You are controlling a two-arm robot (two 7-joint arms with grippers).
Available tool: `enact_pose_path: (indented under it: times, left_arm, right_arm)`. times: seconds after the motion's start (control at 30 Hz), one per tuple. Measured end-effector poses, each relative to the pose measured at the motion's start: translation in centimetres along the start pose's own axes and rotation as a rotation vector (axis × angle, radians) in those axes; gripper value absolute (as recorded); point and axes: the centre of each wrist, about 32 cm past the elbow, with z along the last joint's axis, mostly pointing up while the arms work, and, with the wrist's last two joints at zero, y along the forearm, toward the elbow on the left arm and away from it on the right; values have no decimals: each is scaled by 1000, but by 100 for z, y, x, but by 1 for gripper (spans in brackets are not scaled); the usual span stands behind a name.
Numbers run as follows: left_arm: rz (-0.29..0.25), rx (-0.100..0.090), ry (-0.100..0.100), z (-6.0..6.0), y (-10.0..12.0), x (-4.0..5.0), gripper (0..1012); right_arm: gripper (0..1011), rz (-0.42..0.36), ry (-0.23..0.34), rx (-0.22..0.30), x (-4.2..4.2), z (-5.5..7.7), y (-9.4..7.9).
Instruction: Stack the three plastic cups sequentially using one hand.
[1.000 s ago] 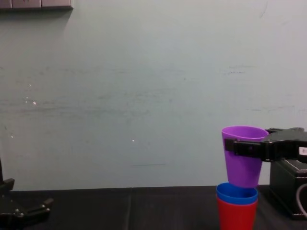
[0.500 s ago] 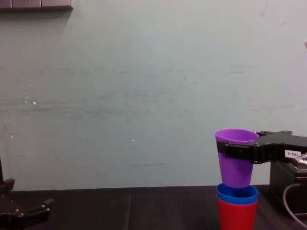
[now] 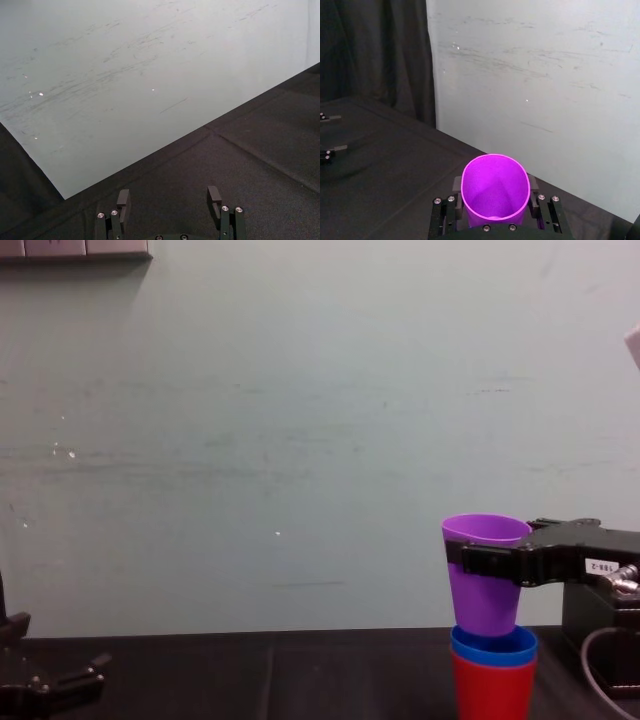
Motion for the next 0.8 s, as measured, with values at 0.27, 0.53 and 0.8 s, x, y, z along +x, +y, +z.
enact_pose_path:
  times: [0.27, 0.53, 0.8]
  left_arm:
    - [0, 0, 0, 0, 0, 0, 1005]
    - [0, 0, 0, 0, 0, 0, 1004]
    - [0, 0, 0, 0, 0, 0, 1005]
  right_arm:
    - [733, 7, 1, 4, 4, -10, 14]
    - [733, 10, 8, 3, 4, -48, -1]
    - [732, 10, 16, -4, 7, -103, -17]
